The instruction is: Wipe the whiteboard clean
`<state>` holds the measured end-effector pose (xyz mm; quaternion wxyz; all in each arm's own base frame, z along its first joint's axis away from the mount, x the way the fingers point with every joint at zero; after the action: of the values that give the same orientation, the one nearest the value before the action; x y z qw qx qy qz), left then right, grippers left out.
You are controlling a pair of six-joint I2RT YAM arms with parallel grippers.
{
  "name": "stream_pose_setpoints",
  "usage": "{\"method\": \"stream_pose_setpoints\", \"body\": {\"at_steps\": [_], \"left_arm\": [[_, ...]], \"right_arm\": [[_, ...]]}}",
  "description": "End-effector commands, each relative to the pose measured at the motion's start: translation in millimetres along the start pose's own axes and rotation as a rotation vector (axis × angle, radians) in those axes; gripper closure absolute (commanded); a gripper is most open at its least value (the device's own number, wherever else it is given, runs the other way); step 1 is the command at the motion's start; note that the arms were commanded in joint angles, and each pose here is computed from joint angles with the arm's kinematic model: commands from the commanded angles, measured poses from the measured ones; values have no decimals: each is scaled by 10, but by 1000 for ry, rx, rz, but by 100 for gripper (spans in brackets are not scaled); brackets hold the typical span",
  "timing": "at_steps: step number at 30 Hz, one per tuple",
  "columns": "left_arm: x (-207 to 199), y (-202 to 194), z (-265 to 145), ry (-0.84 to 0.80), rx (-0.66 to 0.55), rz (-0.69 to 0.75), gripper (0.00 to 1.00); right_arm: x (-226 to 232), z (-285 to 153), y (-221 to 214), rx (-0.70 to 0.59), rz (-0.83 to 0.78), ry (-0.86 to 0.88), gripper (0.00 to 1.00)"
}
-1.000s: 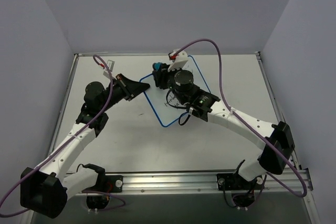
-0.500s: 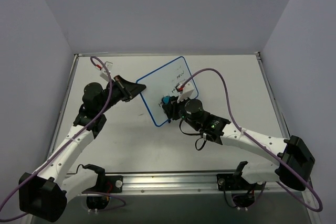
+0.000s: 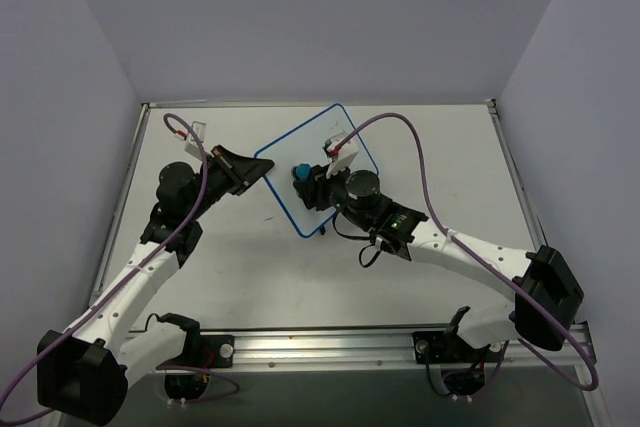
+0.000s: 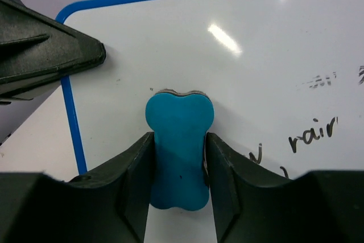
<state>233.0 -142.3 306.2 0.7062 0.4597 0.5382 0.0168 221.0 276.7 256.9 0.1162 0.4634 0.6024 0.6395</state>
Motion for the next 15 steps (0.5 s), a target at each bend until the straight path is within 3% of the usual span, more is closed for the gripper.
{"method": "stream_pose_setpoints", "body": {"at_steps": [1, 7, 11, 15], "left_arm": [[-856, 382, -295, -434, -126, -28, 98], [-886, 397, -334, -439, -135, -44, 98], [-865, 403, -317, -430, -135, -44, 98], [-818, 385, -278, -420, -126, -49, 98]], "right_arm": [[-132, 74, -226, 123, -38, -23, 62], [-180, 71, -273, 149, -46, -36, 48], [-216, 18, -244, 134, -43, -54, 49], [-230, -68, -128, 96, -36, -56, 57]]}}
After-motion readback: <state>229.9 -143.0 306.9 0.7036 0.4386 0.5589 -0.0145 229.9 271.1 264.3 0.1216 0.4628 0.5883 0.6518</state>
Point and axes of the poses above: each gripper's point midway between its finger pads, its own z axis out along the fingers, its own x axis along the line the jaws close on, y = z × x, the point moved 10 cm from there along -z, back along the fingers, and after that the axes turned 11 degrees about z, right-handed, at the moved point
